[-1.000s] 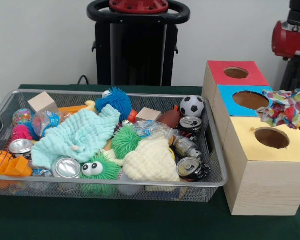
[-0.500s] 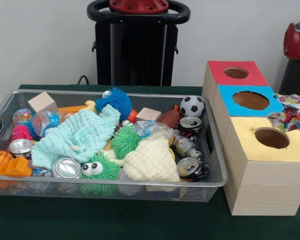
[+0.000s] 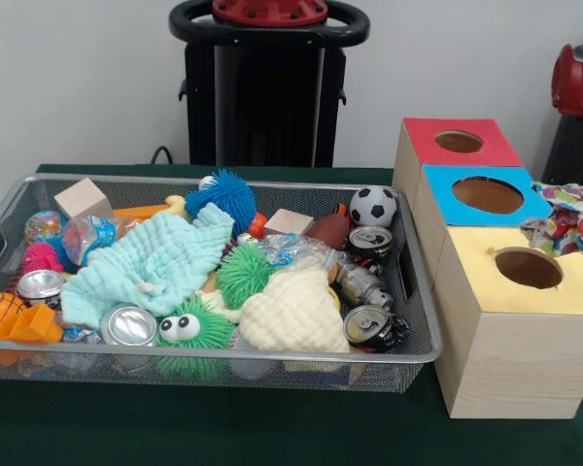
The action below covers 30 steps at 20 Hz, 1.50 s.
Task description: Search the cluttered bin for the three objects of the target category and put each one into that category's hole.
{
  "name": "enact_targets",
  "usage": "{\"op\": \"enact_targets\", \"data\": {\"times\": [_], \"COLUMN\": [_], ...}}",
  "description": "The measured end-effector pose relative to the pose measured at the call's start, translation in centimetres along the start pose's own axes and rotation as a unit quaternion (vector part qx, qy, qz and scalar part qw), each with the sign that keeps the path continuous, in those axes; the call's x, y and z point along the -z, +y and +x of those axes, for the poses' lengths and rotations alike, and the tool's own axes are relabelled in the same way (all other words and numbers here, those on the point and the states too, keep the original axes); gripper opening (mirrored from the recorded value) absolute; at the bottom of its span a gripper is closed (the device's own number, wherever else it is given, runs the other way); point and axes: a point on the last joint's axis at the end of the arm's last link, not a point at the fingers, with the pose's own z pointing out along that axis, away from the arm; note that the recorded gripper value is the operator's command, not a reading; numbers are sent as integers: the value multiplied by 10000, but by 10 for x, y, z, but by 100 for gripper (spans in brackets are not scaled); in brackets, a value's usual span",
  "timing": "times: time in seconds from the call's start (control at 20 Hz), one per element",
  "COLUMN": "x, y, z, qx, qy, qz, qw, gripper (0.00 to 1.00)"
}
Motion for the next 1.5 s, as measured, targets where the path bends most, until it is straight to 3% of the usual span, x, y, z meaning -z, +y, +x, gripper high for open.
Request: {"op": "enact_targets", "data": {"times": [0.85,1.5], "x": [-10,-27], "y": [-25,-46], "z": [-11,-5], "qx": [-181,-273], "qy": [-154,-300], "qz": [29,102], "qw": [9997,9991], "gripper": [0,0]}}
